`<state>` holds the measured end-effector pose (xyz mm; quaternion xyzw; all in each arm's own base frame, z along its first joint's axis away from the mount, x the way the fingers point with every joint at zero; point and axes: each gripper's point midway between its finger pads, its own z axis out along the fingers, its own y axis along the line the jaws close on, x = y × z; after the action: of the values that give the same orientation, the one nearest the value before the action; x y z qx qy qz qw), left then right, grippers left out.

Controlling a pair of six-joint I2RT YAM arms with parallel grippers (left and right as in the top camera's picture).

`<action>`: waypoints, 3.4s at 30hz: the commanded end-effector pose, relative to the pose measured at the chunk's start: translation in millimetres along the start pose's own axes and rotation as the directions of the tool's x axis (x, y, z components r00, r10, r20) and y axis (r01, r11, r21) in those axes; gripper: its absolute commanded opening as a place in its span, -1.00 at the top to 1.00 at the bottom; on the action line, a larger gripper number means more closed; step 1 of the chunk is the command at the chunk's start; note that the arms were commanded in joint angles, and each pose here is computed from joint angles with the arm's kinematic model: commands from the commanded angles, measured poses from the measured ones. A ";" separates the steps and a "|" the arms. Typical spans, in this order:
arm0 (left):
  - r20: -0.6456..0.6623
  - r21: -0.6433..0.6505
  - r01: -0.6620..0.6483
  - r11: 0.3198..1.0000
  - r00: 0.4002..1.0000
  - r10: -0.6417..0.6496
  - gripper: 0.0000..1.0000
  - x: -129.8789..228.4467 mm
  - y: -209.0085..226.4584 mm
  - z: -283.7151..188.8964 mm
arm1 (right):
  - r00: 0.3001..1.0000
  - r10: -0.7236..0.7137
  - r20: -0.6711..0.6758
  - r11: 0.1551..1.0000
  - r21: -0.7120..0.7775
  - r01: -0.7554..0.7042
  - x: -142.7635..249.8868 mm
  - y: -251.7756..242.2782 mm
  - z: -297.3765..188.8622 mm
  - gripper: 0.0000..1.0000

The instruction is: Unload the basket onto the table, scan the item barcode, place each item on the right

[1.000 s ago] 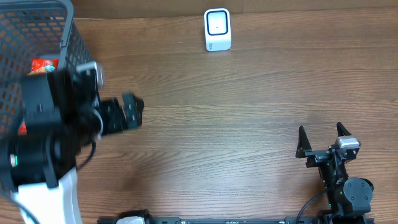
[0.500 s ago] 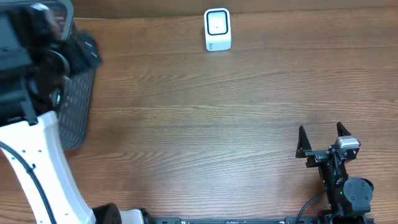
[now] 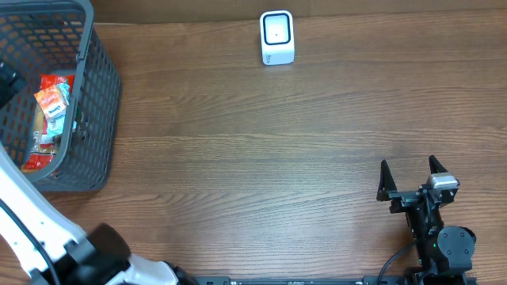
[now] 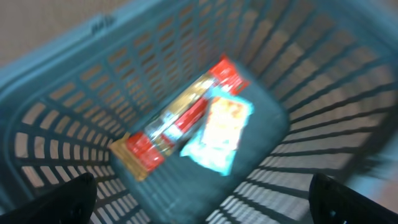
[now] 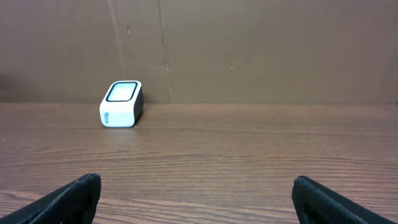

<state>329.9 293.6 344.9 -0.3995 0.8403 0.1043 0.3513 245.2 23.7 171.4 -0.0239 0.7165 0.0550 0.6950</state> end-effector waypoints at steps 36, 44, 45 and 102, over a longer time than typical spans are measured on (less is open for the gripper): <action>-0.434 0.236 -0.148 0.960 0.868 0.241 -1.00 111.7 -28.2 212.7 | 1.000 -0.002 0.007 1.000 0.016 0.002 1.1 -3.2 0.1 -1.00; -0.428 0.234 -0.181 0.955 0.863 0.268 -1.00 115.4 -35.1 217.6 | 1.000 -0.001 0.007 1.000 0.016 0.001 1.1 -3.2 0.1 -1.00; -0.430 0.222 -0.188 0.957 0.862 0.270 -1.00 116.1 -33.2 218.5 | 1.000 -0.002 0.007 1.000 0.016 0.002 1.1 -3.2 0.1 -1.00; -0.397 0.158 -0.221 0.962 0.878 0.267 -1.00 115.9 -22.2 235.4 | 1.000 -0.002 0.007 1.000 0.016 0.002 1.1 -3.2 0.1 -1.00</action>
<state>410.1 313.8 87.2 -0.2877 0.9452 0.0071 0.1540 245.2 23.6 171.4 -0.0237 0.7165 0.0546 0.6950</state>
